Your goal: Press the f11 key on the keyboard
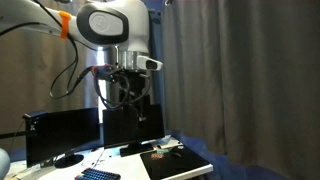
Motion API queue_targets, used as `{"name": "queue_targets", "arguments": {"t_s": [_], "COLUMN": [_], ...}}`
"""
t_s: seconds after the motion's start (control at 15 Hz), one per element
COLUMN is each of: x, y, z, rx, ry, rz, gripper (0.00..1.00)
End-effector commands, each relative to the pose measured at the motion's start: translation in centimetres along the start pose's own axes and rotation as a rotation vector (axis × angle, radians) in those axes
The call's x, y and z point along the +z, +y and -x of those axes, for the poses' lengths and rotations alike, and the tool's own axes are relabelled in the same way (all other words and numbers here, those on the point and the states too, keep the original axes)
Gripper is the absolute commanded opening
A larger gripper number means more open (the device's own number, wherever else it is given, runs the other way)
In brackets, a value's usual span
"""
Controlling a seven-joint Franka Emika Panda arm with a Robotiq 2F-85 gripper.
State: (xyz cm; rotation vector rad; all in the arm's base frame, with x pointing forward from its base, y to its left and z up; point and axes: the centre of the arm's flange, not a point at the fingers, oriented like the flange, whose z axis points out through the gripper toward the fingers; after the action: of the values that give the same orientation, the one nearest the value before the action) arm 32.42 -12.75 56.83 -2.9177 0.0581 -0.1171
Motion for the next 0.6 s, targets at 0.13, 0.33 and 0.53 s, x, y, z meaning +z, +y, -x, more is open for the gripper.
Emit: {"name": "queue_targets", "arguments": {"t_s": [0.13,0.33,0.53], "x": [-0.06,-0.06,0.19], "y": [0.00,0.00,-0.49], "z": [0.02,0.02,0.01], "rx": [0.000,0.000,-0.024], "ry": [0.002,0.002,-0.003], "rz": [0.000,0.000,-0.001], "gripper": [1.00,1.00,1.00]}}
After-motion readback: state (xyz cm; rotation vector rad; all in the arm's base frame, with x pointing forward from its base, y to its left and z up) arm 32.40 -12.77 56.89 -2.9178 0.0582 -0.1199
